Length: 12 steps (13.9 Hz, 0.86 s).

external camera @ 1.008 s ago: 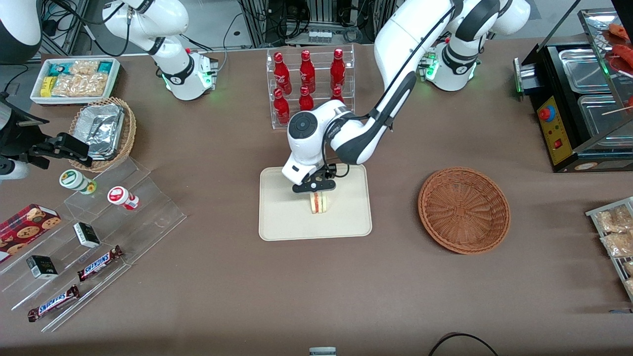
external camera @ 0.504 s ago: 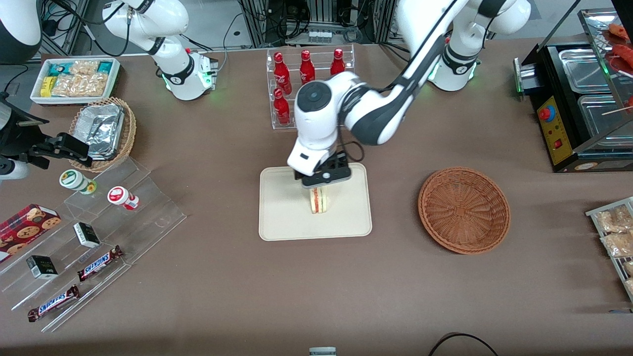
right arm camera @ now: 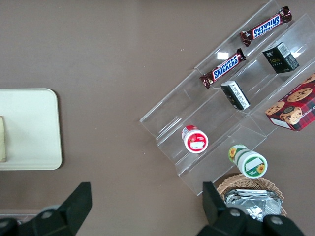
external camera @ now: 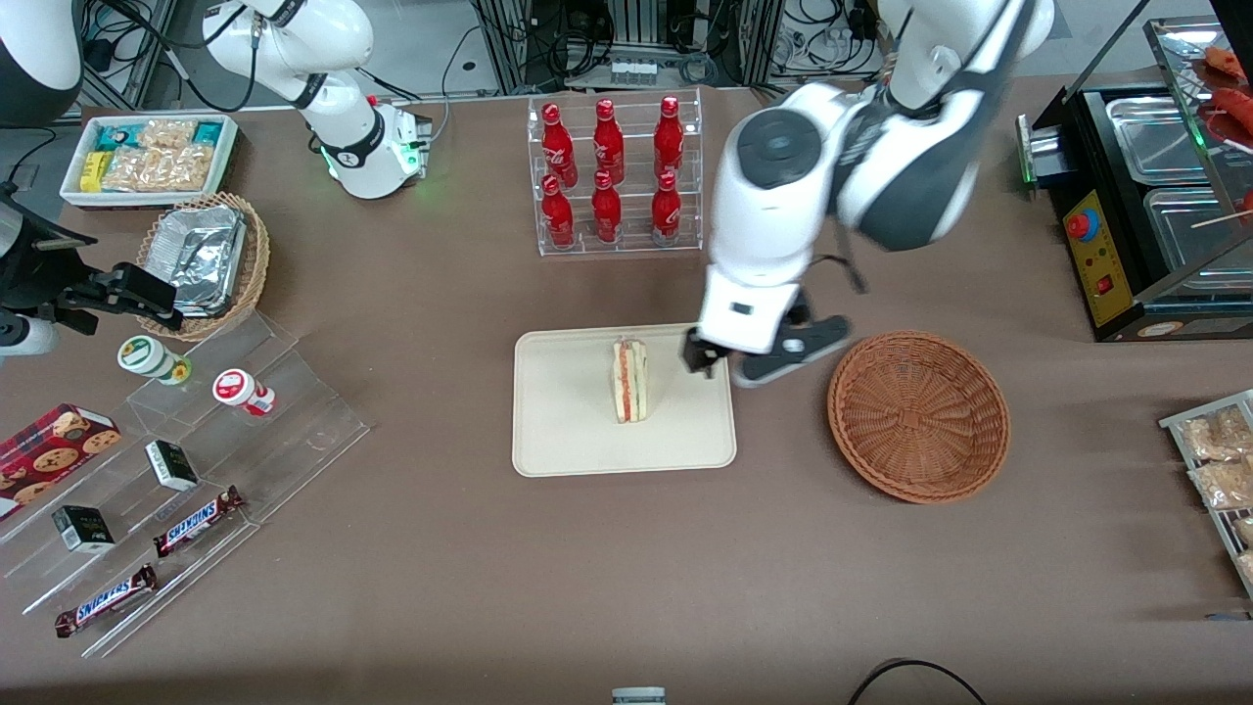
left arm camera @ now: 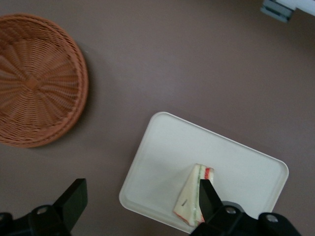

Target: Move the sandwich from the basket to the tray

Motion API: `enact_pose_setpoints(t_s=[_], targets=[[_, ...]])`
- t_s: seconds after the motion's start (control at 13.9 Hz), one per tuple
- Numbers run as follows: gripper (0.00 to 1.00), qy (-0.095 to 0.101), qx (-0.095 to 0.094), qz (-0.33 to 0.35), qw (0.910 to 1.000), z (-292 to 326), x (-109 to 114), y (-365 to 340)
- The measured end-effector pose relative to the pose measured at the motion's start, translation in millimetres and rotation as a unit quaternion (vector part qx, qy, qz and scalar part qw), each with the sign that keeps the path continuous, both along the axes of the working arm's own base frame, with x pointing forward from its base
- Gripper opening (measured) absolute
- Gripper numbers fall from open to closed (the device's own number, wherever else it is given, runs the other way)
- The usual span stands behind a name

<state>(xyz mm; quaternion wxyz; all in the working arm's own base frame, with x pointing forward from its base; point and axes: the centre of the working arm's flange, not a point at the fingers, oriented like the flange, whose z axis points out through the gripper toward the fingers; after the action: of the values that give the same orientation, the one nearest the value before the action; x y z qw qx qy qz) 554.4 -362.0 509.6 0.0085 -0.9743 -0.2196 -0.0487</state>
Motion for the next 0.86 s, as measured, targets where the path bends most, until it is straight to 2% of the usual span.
enact_pose_setpoints(t_s=[0.43, 0.65, 0.86], targets=[[1.0, 0.064, -0.006, -0.049, 0.9967, 58, 20, 145], [1.0, 0.08, -0.005, -0.087, 0.993, 71, 19, 207], [1.0, 0.093, -0.008, -0.119, 0.9885, 85, 4, 259]])
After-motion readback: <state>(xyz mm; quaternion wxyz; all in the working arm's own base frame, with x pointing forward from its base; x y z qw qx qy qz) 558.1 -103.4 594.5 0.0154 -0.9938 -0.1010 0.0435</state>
